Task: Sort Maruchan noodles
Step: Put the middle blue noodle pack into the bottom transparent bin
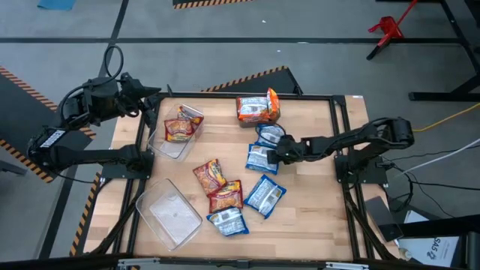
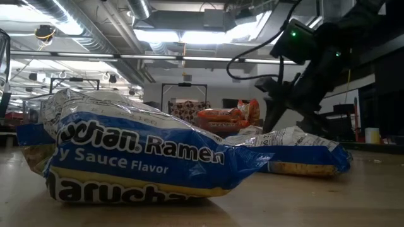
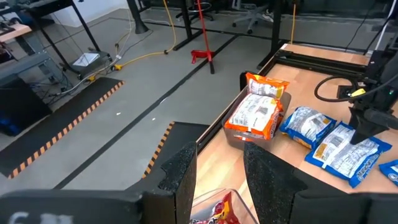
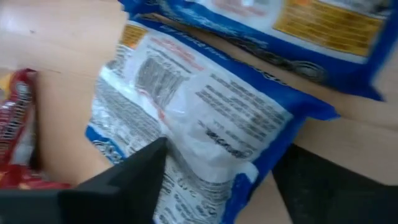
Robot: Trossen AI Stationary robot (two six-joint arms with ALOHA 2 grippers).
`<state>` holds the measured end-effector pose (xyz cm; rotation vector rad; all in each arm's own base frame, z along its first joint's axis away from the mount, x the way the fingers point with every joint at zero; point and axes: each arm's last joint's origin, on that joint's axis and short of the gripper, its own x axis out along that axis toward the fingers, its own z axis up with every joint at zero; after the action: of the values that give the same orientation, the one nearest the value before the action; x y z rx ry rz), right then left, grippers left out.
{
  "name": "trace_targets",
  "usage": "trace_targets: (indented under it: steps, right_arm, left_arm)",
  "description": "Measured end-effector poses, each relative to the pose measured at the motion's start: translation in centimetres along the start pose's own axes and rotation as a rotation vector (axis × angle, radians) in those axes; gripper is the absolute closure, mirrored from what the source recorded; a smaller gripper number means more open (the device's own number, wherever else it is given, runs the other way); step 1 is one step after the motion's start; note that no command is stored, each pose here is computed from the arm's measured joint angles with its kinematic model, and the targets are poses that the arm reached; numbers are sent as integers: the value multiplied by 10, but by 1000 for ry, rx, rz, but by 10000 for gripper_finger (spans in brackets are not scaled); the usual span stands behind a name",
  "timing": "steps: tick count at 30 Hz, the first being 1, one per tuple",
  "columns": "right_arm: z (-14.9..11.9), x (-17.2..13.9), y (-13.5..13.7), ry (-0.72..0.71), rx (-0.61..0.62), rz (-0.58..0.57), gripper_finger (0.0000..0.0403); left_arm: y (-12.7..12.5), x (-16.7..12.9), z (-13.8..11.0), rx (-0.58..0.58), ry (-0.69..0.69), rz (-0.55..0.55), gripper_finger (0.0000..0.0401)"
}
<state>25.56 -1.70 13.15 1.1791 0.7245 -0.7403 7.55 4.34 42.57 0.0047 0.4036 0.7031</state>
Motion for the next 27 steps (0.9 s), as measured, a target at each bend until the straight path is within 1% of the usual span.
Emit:
trace_targets:
  steps: [3,8,11,13,17,20,23,27]
  right_arm:
    - [0,0,0,5,20,5,217]
    - [-3,0,4,6,10,34,328]
    - [-3,-1,9,-4,2,80,382]
    - [-3,-3,16,-5,-18,100,394]
    - [3,-8,35,-29,-42,154,387]
    - [8,-15,53,-61,-82,200,396]
    - [16,-25,74,-113,-142,227,397]
    - [26,-44,101,-186,-256,219,398]
  left_arm:
    - [0,0,0,0,0,0,274]
    - [0,0,-1,1,6,0,274]
    - [0,0,-1,0,8,0,274]
    - [0,0,-1,0,8,0,274]
    - [0,0,-1,0,8,0,274]
    - [0,0,-1,-5,8,-1,274]
    - [-1,0,-1,-31,8,-46,274]
    - [-3,0,-1,-51,8,-110,274]
